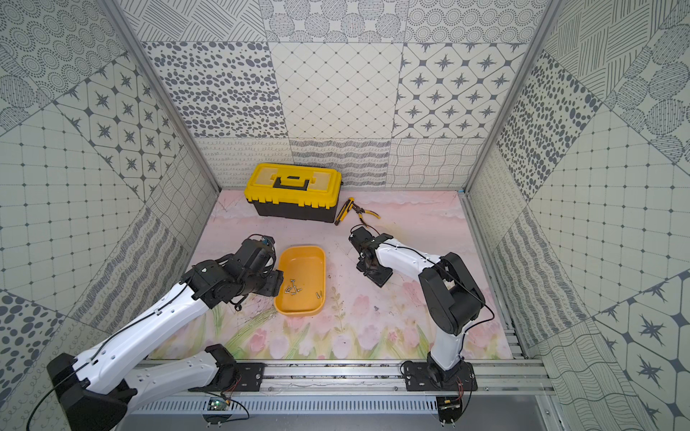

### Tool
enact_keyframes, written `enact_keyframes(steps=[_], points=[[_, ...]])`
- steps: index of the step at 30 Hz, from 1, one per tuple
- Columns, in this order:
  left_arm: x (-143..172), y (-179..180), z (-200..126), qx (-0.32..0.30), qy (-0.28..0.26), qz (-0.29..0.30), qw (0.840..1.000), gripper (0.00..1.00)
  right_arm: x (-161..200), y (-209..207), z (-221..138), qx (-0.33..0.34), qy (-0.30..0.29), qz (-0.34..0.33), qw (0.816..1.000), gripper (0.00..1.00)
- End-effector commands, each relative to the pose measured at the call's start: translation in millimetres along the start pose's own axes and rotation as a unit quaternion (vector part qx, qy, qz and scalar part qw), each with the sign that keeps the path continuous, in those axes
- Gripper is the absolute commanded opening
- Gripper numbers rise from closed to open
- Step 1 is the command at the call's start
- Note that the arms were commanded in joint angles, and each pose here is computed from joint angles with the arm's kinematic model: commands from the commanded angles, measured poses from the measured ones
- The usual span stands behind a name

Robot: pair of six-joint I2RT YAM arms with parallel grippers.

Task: Put the screws on the desktop into the storage box
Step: Pick up the screw from the center of the board.

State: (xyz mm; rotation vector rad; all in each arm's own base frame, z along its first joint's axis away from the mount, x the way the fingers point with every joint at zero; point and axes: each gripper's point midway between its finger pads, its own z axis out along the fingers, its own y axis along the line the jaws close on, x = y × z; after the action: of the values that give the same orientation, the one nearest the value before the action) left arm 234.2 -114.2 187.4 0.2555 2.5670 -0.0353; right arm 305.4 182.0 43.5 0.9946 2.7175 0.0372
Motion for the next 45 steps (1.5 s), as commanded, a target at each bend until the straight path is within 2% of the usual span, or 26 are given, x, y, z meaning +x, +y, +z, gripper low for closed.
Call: enact_keyframes(steps=[1,7,14,18,24,32,34,38,41,45], points=[[0,4,0,-0.008,-0.001,0.008,1.000,0.74,1,9,3,-0.004,0.000,0.005,1.000,0.57],[0,3,1,-0.008,-0.001,0.008,1.000,0.74,1,12,14,0.006,-0.004,-0.004,1.000,0.44],[1,3,1,-0.008,0.001,0.009,1.000,0.74,3,12,26,0.019,0.000,-0.013,1.000,0.40],[0,5,0,-0.011,-0.003,0.008,1.000,0.74,3,11,30,0.023,0.000,-0.016,1.000,0.32],[1,4,1,-0.010,0.000,0.009,1.000,0.73,3,5,40,0.033,0.005,-0.021,0.999,0.27],[1,4,3,-0.011,0.002,0.010,1.000,0.74,6,3,46,0.038,0.015,-0.052,0.998,0.07],[1,4,3,-0.011,0.003,0.010,1.000,0.73,5,7,43,0.031,0.015,-0.069,0.997,0.00],[1,3,4,-0.011,0.005,0.011,1.000,0.73,1,16,30,0.008,0.008,-0.099,0.995,0.00],[1,3,5,-0.012,0.007,0.012,1.000,0.73,0,45,9,-0.065,-0.012,-0.156,0.986,0.00],[0,5,4,-0.016,0.004,0.011,1.000,0.73,0,76,-33,-0.152,-0.046,-0.218,0.963,0.00]])
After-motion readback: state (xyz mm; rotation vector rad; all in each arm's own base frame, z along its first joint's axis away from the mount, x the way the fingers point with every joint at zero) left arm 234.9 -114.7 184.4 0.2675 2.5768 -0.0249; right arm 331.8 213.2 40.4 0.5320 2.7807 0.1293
